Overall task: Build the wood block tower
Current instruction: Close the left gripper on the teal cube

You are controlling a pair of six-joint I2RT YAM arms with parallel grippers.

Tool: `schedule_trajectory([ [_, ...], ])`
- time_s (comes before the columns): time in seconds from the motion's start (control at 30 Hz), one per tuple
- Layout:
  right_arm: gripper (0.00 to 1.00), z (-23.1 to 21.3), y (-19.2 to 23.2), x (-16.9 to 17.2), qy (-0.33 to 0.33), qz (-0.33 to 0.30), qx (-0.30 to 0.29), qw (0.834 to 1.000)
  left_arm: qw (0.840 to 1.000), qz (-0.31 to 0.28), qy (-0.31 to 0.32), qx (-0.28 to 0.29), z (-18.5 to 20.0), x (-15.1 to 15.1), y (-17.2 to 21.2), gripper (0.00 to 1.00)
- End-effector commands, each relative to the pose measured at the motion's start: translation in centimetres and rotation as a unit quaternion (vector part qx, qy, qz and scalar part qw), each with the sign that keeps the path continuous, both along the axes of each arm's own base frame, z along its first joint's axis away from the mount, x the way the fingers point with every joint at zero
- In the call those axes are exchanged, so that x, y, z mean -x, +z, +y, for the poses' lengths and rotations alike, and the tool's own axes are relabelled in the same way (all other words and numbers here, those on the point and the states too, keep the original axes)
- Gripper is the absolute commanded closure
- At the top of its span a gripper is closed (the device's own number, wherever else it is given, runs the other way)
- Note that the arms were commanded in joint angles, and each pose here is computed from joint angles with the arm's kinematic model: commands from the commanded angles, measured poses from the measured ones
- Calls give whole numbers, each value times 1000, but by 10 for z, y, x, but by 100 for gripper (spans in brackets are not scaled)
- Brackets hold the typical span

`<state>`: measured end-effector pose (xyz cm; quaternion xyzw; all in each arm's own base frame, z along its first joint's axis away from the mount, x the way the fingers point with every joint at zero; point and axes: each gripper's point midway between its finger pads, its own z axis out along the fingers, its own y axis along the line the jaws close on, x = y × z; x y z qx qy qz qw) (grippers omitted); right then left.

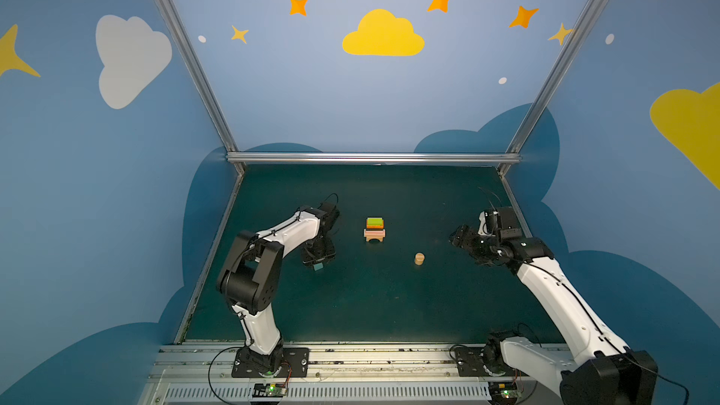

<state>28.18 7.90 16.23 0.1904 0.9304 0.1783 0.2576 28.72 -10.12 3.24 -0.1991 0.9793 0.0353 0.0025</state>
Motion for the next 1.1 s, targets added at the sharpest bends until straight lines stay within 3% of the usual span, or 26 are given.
schedule_trajectory([
  [0.0,14,-1,1,1,3,-4,-2,1000,1000,9,4,-21,6,2,-2,49],
  [0.73,14,2,1,-2,5,-3,-10,1000,999,6,-1,-31,8,-4,-4,66],
  [1.07,15,4,0,-1,8,-2,-14,1000,999,-2,-7,-33,8,-8,4,83],
])
